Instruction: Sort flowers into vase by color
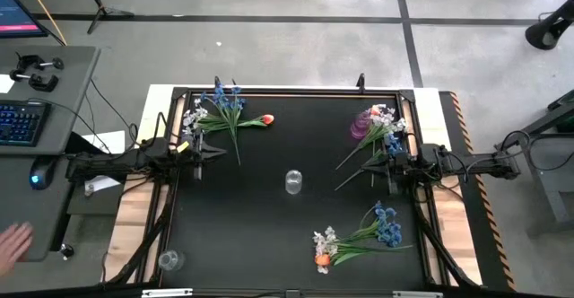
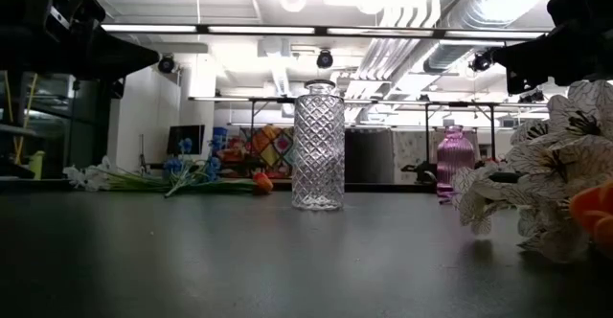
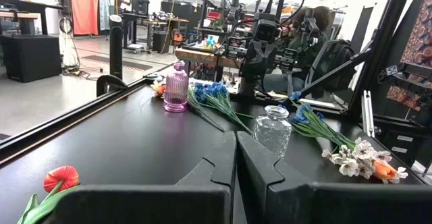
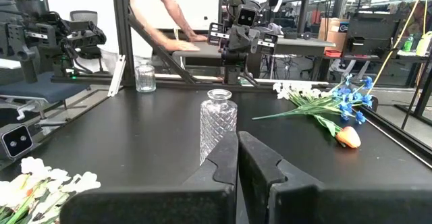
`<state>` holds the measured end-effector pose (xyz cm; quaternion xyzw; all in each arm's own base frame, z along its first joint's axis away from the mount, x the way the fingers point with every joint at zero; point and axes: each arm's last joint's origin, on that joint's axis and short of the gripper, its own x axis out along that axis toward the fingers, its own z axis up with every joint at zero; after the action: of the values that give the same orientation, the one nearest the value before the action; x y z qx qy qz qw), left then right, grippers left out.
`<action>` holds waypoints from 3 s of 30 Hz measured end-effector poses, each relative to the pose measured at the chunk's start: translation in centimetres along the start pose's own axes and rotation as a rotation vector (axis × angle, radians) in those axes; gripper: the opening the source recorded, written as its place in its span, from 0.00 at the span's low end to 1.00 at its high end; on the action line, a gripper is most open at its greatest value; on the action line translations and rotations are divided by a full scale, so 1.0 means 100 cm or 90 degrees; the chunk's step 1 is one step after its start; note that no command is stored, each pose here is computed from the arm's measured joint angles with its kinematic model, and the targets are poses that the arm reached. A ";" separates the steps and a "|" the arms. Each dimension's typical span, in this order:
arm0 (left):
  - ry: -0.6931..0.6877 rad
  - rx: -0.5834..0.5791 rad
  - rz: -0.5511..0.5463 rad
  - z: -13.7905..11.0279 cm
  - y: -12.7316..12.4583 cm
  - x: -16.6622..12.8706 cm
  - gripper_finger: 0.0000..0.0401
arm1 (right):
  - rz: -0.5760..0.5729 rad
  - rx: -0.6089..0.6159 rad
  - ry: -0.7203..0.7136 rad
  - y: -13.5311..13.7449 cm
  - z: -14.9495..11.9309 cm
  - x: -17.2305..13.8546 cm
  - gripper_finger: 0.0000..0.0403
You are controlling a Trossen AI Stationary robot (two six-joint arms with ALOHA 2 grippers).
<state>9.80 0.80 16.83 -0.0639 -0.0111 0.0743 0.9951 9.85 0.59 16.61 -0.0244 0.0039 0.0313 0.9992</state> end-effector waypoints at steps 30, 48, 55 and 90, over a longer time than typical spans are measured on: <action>0.000 0.000 0.000 0.000 0.000 0.000 0.00 | 0.000 0.000 0.000 0.000 0.000 0.000 0.00; 0.000 0.000 0.000 0.000 0.000 0.000 0.00 | 0.000 0.000 0.000 0.000 0.000 0.000 0.00; 0.000 0.000 0.000 0.000 0.000 0.000 0.00 | 0.000 0.000 0.000 0.000 0.000 0.000 0.00; 0.000 0.000 0.000 0.000 0.000 0.000 0.00 | -0.050 0.503 -0.397 -0.010 0.050 -0.015 0.00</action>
<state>9.80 0.81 16.83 -0.0639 -0.0111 0.0745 0.9951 8.44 -0.27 21.64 0.3662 -0.2845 -0.0042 0.8860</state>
